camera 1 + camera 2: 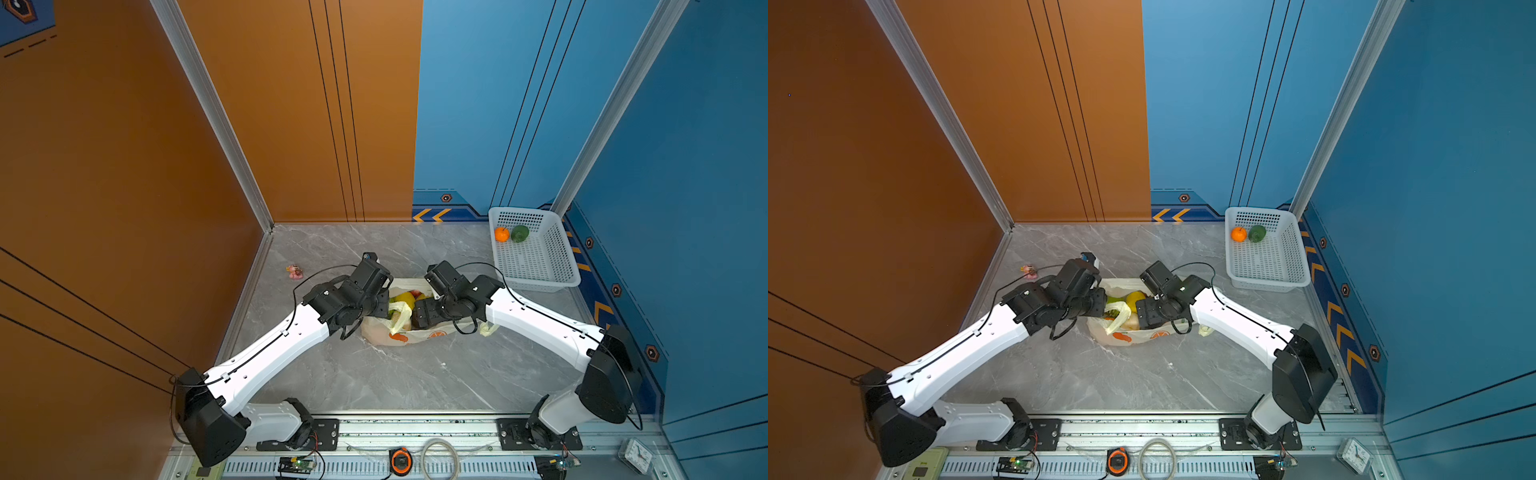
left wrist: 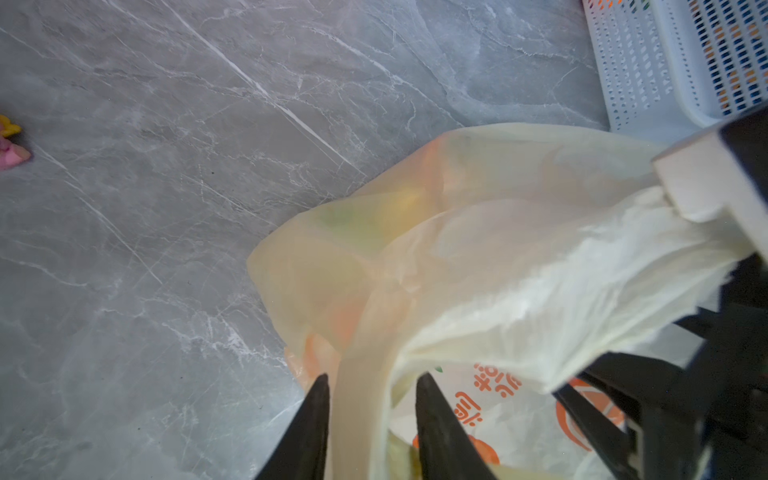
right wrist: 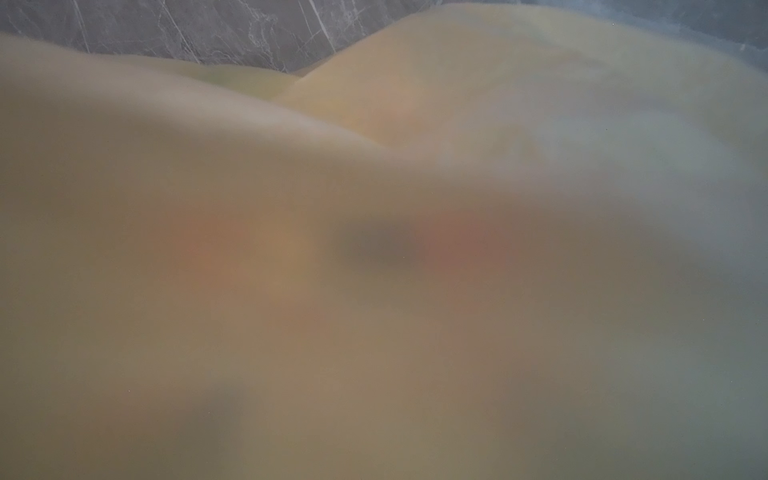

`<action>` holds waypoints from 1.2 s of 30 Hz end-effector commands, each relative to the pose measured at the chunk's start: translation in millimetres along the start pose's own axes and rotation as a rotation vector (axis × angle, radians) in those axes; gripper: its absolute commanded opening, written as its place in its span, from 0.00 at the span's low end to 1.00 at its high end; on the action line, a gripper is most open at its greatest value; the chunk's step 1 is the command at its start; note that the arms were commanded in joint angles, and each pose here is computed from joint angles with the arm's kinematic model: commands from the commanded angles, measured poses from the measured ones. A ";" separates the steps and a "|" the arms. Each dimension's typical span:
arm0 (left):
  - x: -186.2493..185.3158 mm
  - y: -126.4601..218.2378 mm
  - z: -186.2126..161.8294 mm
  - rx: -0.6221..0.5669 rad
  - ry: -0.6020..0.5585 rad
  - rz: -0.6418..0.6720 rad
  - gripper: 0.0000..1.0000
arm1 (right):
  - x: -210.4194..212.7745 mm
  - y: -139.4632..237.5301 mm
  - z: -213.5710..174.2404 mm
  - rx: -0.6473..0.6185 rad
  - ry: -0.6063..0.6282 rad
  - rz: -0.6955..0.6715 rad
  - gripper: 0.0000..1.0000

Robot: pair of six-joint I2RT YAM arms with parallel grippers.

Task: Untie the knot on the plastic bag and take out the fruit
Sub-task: 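Pull the bag edges apart with both grippers to expose the fruit inside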

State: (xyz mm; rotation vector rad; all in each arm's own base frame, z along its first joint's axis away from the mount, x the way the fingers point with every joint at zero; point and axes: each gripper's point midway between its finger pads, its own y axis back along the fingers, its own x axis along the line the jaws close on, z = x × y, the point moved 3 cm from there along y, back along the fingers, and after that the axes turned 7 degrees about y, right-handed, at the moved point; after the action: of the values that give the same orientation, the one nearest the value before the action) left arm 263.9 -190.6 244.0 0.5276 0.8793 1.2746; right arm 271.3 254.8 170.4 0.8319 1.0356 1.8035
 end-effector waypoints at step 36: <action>-12.5 -20.8 -66.7 0.193 -0.159 0.004 0.01 | -64.4 -21.5 82.1 -0.278 -0.272 -0.189 1.00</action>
State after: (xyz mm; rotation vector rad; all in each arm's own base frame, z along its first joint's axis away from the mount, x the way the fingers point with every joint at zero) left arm 227.8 -223.4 197.0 0.6749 0.9290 1.1070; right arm 358.3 247.2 172.2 0.8235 0.7129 1.6627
